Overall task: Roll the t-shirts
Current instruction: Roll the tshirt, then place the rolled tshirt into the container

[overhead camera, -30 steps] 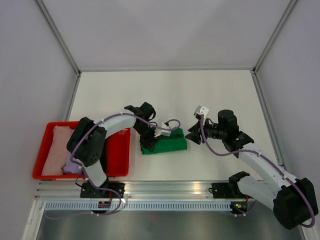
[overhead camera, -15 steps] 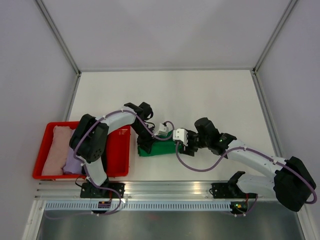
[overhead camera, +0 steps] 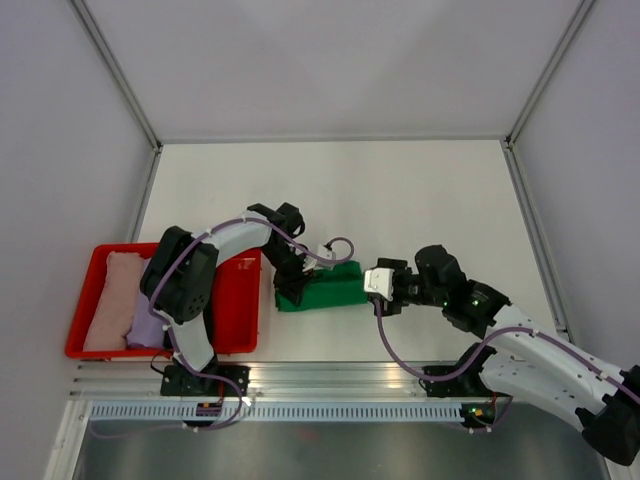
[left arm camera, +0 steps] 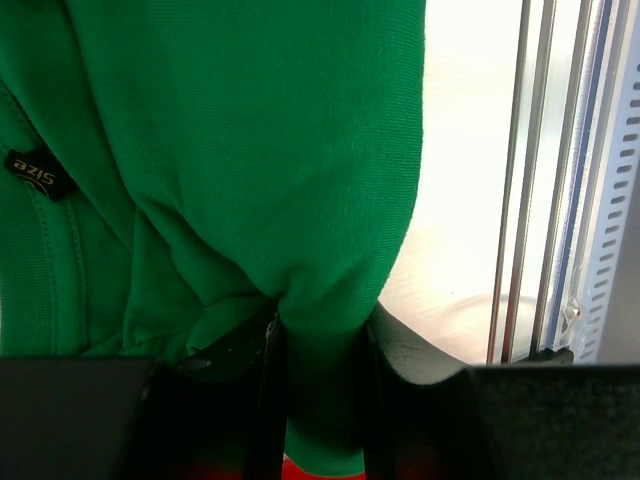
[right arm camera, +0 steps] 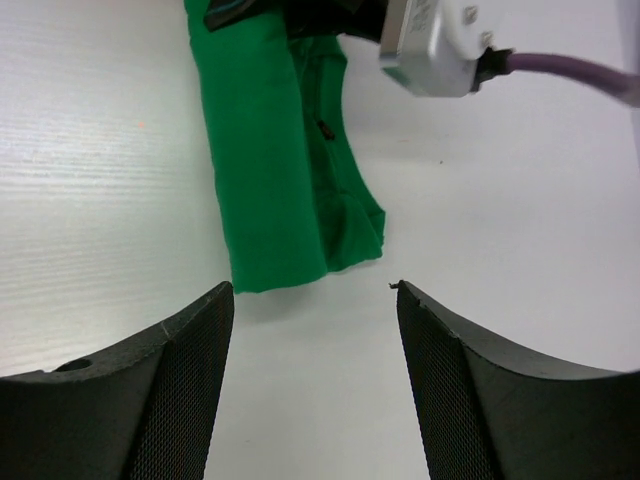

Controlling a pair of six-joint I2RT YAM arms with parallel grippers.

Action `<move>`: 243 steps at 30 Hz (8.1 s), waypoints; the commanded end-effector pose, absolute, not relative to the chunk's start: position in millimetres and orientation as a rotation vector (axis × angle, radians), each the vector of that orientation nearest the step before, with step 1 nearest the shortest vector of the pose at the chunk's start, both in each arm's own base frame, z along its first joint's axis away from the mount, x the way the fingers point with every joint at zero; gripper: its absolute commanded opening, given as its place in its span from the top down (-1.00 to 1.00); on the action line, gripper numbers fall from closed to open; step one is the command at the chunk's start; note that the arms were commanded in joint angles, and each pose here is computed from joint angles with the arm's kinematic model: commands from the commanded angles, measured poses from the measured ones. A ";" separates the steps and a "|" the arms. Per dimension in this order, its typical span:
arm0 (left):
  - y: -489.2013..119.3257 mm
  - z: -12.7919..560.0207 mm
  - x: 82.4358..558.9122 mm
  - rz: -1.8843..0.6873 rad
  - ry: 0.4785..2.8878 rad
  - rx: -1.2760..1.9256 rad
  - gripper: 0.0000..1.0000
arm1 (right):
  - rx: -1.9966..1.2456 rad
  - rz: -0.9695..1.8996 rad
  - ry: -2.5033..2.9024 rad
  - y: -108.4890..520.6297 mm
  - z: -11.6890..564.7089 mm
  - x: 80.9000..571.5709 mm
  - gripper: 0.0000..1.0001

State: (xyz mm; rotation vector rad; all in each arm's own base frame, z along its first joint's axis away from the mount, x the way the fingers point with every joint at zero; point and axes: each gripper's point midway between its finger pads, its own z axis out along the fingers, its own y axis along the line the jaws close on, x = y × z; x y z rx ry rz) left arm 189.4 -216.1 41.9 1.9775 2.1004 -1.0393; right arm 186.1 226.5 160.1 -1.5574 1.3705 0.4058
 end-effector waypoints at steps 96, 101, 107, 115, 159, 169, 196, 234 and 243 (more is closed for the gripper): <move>-207.9 36.8 238.1 -1.005 2.669 1.442 0.38 | -0.514 1.052 2.403 239.6 55.6 224.8 -0.07; -201.8 38.2 241.7 -0.968 2.684 1.435 0.21 | -0.498 1.049 2.450 242.5 46.0 230.3 0.64; -189.6 54.8 299.9 -0.796 2.631 1.262 0.20 | -0.485 1.022 2.559 238.7 28.2 226.2 0.73; -195.6 100.4 325.6 -0.685 2.325 1.403 0.17 | -0.468 0.966 2.586 236.8 27.0 235.2 0.71; -269.4 -2.2 221.1 -0.170 1.853 2.206 -1.00 | -0.184 0.909 2.713 222.5 26.8 252.9 0.01; -266.1 -7.6 234.8 -0.074 1.897 2.136 -0.34 | -0.117 0.801 2.646 190.7 60.9 272.6 0.00; -259.4 98.8 296.7 -0.395 2.455 1.193 0.47 | -0.078 0.724 2.615 168.3 64.0 294.6 0.00; -62.0 61.9 196.2 -0.248 3.210 -0.162 0.28 | 0.018 0.677 2.641 166.9 64.2 311.5 -0.01; -65.2 62.0 240.5 -0.252 3.015 -0.096 0.21 | 0.009 0.629 2.677 161.2 59.7 307.7 -0.01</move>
